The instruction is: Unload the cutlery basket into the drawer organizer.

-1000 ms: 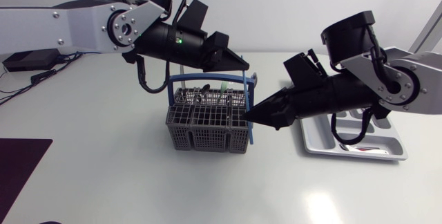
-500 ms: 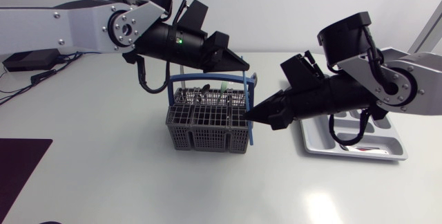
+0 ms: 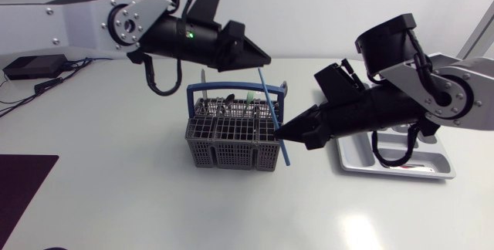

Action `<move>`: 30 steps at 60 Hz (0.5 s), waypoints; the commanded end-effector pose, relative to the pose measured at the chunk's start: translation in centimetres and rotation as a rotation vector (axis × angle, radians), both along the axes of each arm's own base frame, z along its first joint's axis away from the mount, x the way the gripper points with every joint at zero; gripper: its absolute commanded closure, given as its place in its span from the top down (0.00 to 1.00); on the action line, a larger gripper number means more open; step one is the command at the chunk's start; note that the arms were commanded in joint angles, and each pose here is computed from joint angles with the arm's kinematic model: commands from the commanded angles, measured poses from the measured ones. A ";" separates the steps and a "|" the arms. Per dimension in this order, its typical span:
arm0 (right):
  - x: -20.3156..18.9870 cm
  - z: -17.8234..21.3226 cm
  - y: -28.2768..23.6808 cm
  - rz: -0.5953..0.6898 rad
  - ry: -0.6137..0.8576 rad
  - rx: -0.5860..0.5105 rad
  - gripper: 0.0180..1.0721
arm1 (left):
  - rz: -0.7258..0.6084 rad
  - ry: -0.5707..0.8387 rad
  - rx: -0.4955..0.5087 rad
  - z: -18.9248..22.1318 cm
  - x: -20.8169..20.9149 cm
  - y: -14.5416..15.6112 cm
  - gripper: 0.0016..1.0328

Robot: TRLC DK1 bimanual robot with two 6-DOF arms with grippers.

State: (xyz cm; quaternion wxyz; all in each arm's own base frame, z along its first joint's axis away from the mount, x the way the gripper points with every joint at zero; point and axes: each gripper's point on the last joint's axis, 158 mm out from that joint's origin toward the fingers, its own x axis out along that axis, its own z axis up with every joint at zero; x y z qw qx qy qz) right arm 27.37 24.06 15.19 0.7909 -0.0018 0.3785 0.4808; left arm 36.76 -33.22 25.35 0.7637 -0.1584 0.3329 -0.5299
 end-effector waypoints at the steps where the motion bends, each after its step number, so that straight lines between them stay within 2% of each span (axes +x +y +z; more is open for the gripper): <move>1: -0.7 0.6 -0.6 0.013 -0.022 -0.004 0.07 | 0.065 -0.135 -0.095 7.9 0.7 2.3 0.90; 8: -0.4 1.4 -2.8 -0.030 -0.040 -0.009 0.07 | 0.128 -0.241 -0.138 13.0 0.8 5.4 0.92; 12: 0.2 1.7 -4.7 -0.077 -0.042 -0.006 0.07 | 0.152 -0.285 -0.138 14.3 0.6 6.8 0.93; 16: 1.1 1.8 -7.0 -0.134 -0.045 -0.012 0.07 | 0.157 -0.308 -0.105 14.3 0.2 7.7 0.93; 30: 5.5 -0.7 -15.5 -0.397 0.010 -0.045 0.07 | 0.236 -0.399 0.176 8.6 0.4 11.3 0.93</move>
